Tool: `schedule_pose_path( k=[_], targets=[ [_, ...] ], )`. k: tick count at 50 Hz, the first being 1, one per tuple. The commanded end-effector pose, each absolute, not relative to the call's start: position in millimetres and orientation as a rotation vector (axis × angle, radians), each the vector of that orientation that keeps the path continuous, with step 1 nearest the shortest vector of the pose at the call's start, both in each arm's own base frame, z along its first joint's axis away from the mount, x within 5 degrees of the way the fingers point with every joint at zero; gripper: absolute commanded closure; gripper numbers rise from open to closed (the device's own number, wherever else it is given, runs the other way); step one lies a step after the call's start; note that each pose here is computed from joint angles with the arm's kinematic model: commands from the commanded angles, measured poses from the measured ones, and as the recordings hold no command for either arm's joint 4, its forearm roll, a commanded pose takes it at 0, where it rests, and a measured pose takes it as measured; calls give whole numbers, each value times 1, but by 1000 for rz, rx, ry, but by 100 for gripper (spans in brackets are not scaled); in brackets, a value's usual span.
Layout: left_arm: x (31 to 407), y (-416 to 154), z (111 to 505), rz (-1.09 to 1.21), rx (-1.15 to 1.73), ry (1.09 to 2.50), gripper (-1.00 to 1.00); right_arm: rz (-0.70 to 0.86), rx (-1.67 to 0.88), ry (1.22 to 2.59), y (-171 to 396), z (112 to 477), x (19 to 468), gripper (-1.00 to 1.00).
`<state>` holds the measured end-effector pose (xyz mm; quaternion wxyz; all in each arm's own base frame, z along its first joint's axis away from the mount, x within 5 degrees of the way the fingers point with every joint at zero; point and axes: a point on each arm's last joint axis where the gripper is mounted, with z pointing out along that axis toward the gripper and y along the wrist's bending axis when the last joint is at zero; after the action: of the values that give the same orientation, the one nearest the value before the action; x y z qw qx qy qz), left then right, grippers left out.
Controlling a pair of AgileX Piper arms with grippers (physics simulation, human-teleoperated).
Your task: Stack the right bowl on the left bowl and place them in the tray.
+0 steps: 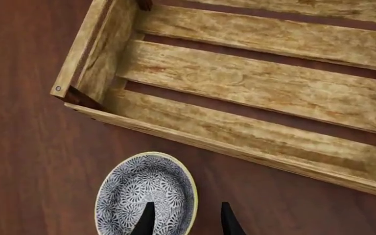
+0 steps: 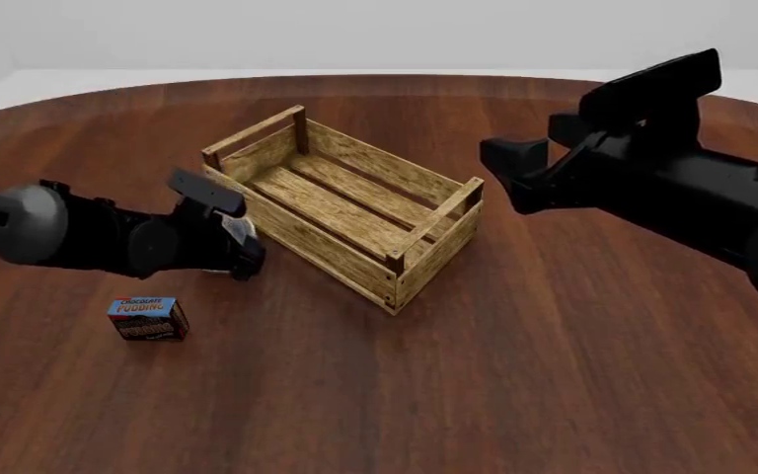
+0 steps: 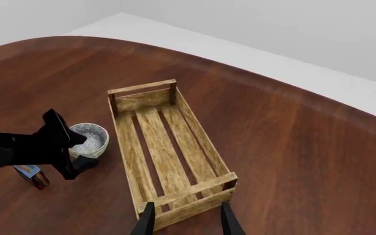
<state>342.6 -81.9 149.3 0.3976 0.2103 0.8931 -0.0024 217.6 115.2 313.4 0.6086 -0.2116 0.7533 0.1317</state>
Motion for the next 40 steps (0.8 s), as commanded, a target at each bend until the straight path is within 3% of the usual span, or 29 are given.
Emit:
schedule_pose_path(
  k=[1,7,8,28,40],
  targets=[
    [343,-81,130,-14,510,2306,-100,304,-490,1742,116,313,218,-100],
    [342,-83,126,-20,511,2315,-100,303,-492,1742,116,312,218,-100],
    [341,-82,125,-17,513,2315,100,304,-491,1742,116,312,218,-100],
    [338,-81,138,-24,493,2296,100,303,-490,1739,115,313,217,-100],
    [333,-74,169,-12,473,2248,100,306,-492,1735,115,315,215,-100]
  ],
)
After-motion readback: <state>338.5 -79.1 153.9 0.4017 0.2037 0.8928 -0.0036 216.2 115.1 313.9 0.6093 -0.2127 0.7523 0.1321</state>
